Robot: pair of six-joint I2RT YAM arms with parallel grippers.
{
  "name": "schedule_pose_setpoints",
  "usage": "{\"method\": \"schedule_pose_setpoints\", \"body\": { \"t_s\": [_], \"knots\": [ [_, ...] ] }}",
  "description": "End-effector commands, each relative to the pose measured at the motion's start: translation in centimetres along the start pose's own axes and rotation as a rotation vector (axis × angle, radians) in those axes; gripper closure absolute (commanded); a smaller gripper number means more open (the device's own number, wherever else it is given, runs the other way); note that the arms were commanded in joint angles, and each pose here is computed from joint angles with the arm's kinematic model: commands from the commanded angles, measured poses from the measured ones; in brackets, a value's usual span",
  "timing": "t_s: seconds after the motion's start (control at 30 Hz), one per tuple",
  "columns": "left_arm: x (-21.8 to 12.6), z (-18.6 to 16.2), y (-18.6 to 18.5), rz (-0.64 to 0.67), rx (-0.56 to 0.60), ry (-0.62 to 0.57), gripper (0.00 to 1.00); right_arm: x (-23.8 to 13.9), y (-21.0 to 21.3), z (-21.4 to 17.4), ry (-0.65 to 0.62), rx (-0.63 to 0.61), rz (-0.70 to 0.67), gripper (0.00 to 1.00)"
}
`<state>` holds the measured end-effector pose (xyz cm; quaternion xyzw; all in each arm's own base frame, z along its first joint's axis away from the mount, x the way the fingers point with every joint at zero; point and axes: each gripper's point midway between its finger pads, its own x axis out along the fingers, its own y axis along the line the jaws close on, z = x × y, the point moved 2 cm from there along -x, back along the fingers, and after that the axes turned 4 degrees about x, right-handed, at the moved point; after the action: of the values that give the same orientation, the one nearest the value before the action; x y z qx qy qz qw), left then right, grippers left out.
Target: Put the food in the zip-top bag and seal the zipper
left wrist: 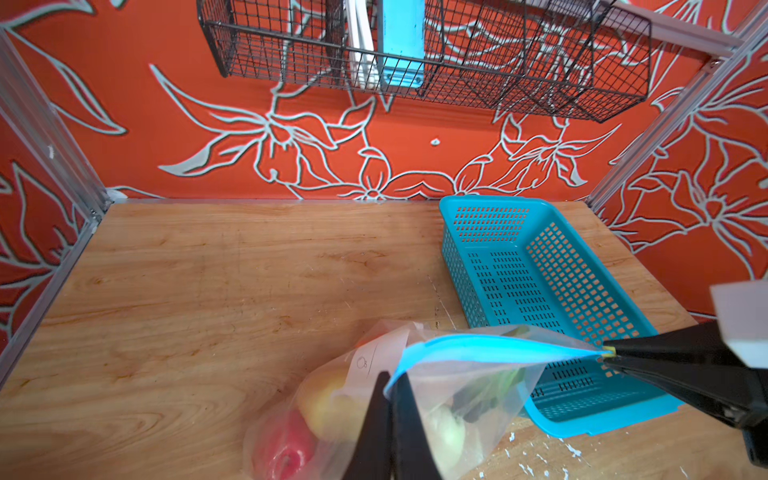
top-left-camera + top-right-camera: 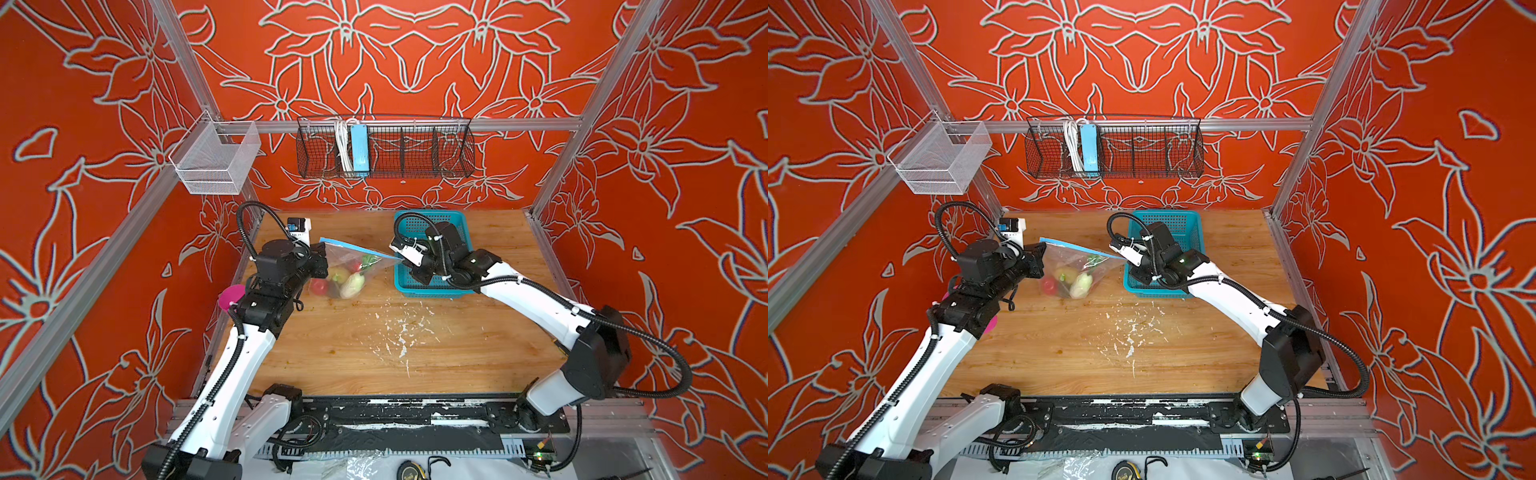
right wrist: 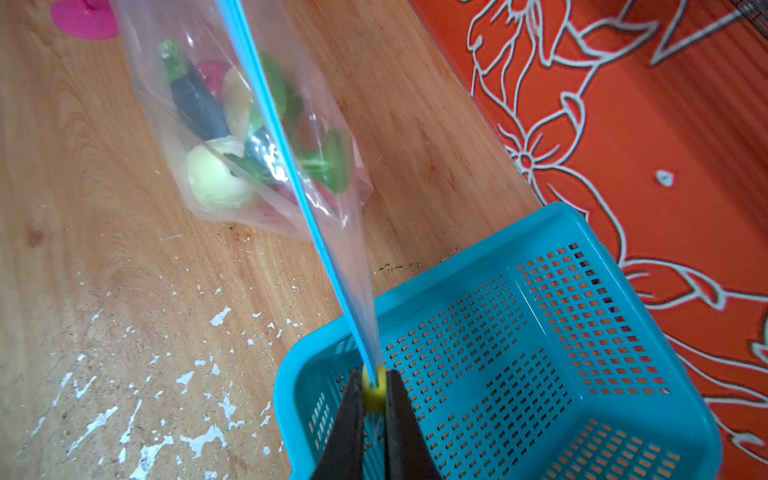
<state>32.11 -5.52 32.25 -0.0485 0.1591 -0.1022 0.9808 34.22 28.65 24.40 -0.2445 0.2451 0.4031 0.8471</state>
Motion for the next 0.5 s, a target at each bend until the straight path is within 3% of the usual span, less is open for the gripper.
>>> {"method": "schedule_pose_setpoints", "body": {
  "t_s": [0.0,0.23,0.47],
  "knots": [
    [-0.8,2.7,-0.1,-0.011,0.011,-0.101,1.00,-2.2,-0.7,1.9,-0.075,0.070,-0.011,1.00],
    [-1.7,3.4,0.2,0.017,0.022,-0.123,1.00,-4.0,-0.7,3.1,-0.118,0.079,-0.006,1.00],
    [-4.3,7.4,-1.5,-0.052,0.025,-0.172,1.00,-8.9,0.2,6.6,-0.239,0.073,0.064,1.00]
  ]
}}
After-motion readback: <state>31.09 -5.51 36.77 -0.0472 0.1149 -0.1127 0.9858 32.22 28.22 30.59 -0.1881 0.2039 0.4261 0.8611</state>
